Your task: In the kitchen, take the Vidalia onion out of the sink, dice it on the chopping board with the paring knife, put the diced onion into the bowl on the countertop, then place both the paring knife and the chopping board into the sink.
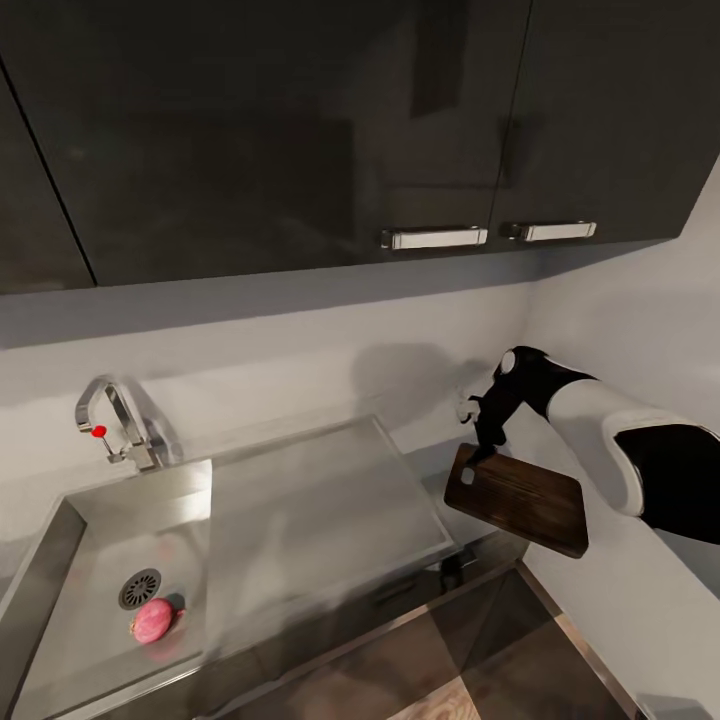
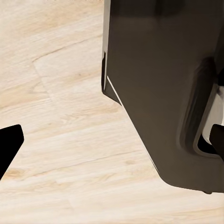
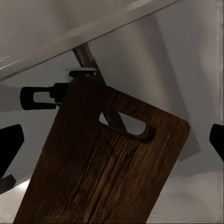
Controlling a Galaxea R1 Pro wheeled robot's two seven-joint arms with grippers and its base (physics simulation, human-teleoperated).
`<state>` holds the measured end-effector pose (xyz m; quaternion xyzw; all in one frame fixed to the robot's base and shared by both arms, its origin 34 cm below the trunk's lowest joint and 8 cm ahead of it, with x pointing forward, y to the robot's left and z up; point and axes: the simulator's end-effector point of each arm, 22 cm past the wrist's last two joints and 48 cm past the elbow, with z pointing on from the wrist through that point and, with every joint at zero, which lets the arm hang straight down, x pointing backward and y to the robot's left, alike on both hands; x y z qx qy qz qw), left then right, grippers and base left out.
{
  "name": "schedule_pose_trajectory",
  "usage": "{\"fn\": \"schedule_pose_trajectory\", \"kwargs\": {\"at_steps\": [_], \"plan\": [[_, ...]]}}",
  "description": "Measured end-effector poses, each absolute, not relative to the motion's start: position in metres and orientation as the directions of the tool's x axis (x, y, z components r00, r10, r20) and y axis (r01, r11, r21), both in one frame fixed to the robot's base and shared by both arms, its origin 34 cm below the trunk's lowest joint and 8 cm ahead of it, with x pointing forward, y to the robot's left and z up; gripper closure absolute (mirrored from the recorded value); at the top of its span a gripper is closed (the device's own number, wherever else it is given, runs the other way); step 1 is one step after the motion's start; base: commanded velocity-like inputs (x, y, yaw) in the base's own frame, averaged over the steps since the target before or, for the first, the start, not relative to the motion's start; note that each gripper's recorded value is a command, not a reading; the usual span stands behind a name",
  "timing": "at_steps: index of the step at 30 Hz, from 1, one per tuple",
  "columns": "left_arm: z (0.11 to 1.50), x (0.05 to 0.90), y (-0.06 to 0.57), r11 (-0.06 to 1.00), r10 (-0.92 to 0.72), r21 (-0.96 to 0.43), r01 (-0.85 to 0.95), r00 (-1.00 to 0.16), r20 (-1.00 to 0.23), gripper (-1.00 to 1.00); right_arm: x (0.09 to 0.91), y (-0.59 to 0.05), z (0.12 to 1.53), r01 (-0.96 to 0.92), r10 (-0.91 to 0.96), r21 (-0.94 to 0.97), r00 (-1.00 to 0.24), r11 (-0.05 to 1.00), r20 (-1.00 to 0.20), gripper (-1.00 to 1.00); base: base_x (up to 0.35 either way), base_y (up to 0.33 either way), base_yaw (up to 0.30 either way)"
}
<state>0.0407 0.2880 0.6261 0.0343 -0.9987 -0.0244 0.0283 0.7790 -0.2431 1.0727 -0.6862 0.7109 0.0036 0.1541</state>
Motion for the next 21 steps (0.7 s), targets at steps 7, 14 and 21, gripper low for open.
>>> {"fn": "schedule_pose_trajectory", "kwargs": {"at_steps": [7,14,21], "plan": [[0.626,0.041,0.288,0.996,-0.07,0.051,-0.067,-0.996,0.055,-1.0,0.799,-0.267,1.101,-0.955,-0.977,-0.288,-0.013,0.076,-0.213,-1.0,0.0,0.0,0.0],[0.626,0.041,0.288,0.996,-0.07,0.051,-0.067,-0.996,0.055,-1.0,0.801,-0.277,1.105,-0.95,-0.978,-0.3,-0.023,0.087,-0.21,-1.0,0.0,0.0,0.0],[0.626,0.041,0.288,0.996,-0.07,0.05,-0.067,-0.996,0.055,-1.0,0.804,-0.271,1.107,-0.945,-0.976,-0.314,-0.019,0.088,-0.218,-1.0,0.0,0.0,0.0]]}}
